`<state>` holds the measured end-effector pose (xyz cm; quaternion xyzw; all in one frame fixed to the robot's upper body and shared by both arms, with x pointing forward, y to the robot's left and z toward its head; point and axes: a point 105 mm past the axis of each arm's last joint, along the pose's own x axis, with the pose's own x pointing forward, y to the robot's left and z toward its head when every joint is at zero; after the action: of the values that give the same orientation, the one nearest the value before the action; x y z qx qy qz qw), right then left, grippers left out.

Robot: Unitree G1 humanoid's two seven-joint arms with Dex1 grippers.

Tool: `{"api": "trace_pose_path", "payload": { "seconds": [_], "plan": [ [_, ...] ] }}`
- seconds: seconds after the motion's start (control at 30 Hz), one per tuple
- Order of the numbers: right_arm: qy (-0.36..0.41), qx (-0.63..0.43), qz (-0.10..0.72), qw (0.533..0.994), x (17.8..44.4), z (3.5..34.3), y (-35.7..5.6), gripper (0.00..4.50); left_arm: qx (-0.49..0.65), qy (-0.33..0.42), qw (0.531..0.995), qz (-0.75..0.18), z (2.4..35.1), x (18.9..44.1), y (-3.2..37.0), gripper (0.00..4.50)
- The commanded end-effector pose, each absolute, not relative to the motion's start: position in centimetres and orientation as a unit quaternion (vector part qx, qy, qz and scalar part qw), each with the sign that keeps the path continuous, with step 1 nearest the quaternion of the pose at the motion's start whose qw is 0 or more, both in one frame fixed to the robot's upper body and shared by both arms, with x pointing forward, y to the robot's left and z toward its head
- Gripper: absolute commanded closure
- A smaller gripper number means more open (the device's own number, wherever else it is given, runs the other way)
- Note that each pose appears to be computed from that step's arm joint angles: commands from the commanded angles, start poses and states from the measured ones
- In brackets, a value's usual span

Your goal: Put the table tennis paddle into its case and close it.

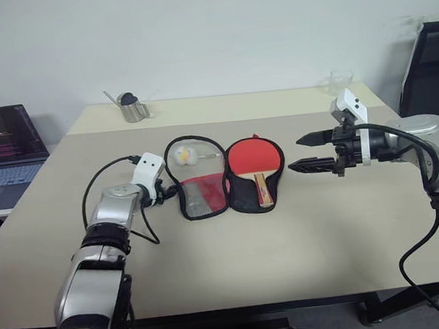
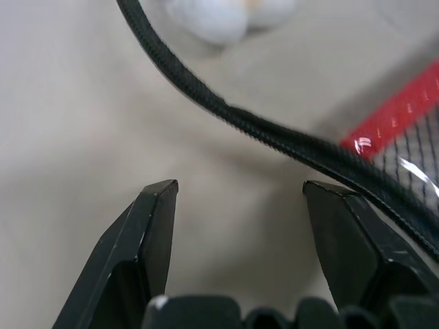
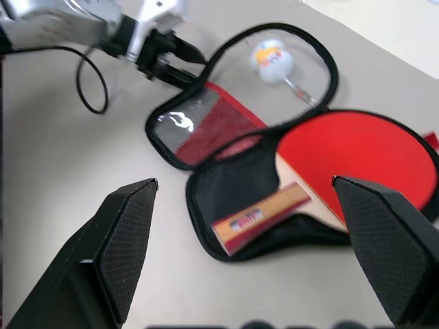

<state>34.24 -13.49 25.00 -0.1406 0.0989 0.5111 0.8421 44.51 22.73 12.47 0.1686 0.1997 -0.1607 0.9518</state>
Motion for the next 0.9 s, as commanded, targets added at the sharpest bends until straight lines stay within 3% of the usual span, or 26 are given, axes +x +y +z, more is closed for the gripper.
{"api": "trace_pose_path", "payload": {
  "seconds": [0.03, 0.53, 0.7, 0.9],
  "plan": [
    [0.074, -0.151, 0.511, 0.843, 33.8, 26.1, -13.3, 0.04, 0.166, 0.168, 0.956, -0.173, 13.7, 45.4, 21.3, 1.32],
    [0.052, -0.169, 0.464, 0.868, 34.7, 27.1, -15.2, 0.04, 0.108, 0.035, 0.940, -0.321, 19.9, 45.2, 12.7, 1.32],
    [0.035, -0.178, 0.440, 0.879, 34.8, 28.5, -16.7, 0.04, 0.110, 0.051, 0.937, -0.328, 18.7, 44.9, 9.4, 1.32],
    [0.025, -0.186, 0.417, 0.890, 34.8, 29.4, -18.0, 0.04, 0.147, 0.110, 0.927, -0.327, 14.4, 43.8, 6.1, 1.32]
  ]
}}
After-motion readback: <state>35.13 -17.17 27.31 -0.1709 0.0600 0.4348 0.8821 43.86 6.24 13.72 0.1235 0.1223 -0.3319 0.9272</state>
